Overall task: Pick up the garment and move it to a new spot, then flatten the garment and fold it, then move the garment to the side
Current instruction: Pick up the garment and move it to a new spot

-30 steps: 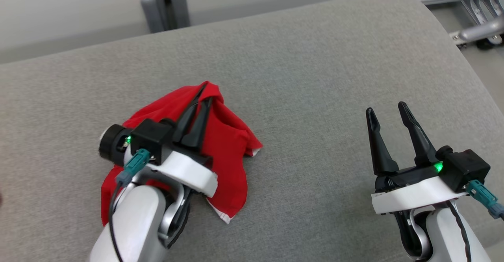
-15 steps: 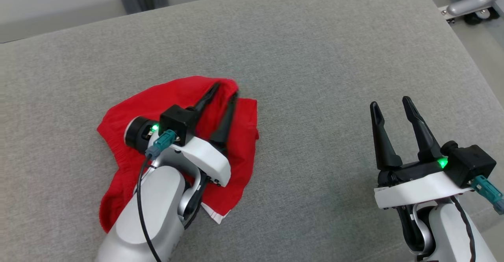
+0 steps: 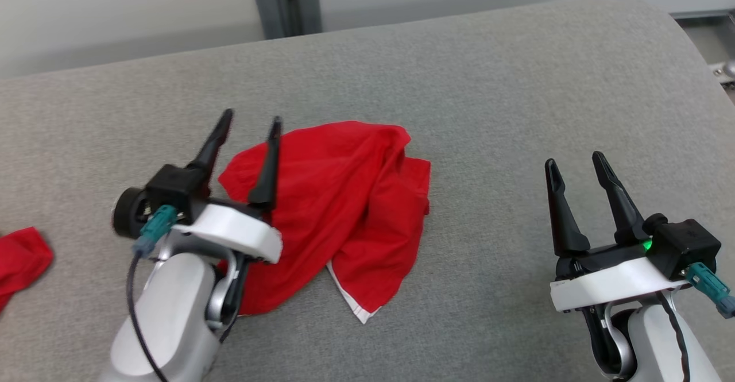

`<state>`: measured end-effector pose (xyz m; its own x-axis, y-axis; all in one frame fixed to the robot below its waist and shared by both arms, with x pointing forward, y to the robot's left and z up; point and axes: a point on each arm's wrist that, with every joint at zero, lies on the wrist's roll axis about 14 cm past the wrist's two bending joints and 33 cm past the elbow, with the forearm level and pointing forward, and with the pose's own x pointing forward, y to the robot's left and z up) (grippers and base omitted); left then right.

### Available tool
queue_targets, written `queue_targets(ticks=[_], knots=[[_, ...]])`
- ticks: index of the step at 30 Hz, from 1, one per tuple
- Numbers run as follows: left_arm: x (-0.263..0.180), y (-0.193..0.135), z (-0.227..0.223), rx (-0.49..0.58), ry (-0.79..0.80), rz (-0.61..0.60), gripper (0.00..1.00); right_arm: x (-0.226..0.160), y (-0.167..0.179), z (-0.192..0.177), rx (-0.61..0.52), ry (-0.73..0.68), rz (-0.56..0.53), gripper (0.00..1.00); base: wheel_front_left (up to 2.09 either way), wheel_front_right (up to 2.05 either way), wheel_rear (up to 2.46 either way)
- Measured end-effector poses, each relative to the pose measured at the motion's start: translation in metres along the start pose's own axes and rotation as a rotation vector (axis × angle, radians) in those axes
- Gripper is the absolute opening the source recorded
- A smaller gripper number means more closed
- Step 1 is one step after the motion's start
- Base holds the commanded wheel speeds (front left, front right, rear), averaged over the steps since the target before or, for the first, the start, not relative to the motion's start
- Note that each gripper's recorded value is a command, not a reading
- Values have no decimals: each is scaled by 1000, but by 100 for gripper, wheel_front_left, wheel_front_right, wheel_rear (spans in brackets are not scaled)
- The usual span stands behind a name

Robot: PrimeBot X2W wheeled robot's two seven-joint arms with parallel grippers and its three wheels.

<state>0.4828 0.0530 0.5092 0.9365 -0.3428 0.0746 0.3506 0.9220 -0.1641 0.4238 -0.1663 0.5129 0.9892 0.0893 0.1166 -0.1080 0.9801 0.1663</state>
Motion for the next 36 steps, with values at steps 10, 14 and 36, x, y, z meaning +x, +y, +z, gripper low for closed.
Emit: queue_targets(ticks=[10,14,36], knots=[[-57,85,30,74,-53,260,100,2,30,0,-6,2,83,100,0,0,0],[-81,99,44,97,-85,324,100,-1,37,5,-11,-4,104,100,0,0,0],[-153,80,54,122,-62,359,100,-39,37,8,-19,30,88,100,0,0,0]])
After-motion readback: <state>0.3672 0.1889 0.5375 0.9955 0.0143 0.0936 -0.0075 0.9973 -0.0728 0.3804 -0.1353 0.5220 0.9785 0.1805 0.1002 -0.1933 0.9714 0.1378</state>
